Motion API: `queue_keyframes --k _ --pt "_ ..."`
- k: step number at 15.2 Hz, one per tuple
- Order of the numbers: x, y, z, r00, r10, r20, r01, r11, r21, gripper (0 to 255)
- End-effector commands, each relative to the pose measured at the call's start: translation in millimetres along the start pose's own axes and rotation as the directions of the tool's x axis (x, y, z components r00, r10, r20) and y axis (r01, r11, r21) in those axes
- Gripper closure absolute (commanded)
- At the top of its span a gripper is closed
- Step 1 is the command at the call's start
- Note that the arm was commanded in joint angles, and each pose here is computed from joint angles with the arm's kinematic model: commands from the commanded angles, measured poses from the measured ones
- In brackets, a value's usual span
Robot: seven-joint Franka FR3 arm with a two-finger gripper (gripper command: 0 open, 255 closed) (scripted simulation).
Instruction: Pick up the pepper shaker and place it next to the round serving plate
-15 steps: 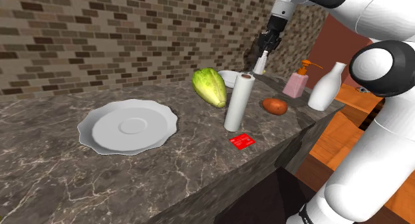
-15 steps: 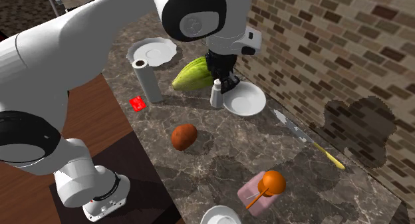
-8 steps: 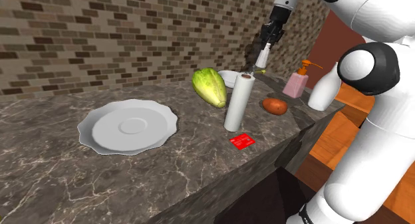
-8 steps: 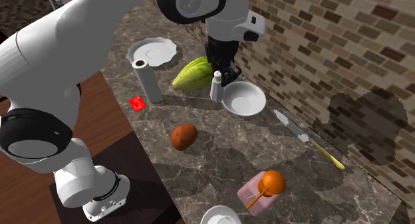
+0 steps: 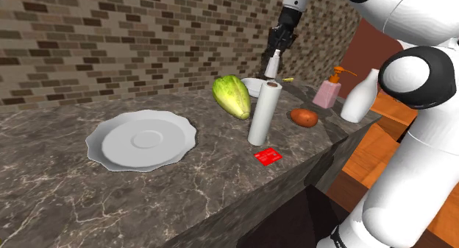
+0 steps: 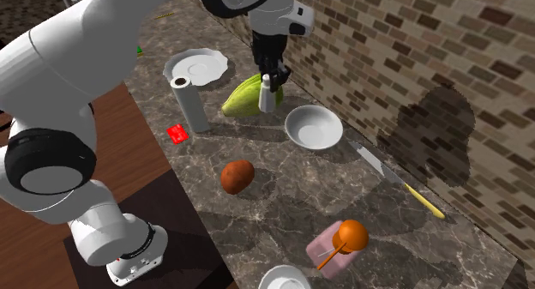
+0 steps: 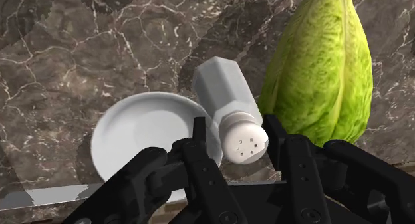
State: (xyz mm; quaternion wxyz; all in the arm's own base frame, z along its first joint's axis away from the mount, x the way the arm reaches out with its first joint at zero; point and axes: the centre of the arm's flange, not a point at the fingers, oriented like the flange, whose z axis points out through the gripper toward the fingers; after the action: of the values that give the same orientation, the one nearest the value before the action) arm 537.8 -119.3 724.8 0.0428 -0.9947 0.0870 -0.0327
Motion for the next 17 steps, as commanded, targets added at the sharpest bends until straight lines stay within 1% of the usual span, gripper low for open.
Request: queue_keyframes --k 1,17 --pt "3.6 -23.8 9.3 1.0 0.001 -0.001 -0.001 1.0 0.0 255" --pt "37.1 -222.3 73.2 1.0 0.001 -0.001 -0.001 1.0 0.0 255"
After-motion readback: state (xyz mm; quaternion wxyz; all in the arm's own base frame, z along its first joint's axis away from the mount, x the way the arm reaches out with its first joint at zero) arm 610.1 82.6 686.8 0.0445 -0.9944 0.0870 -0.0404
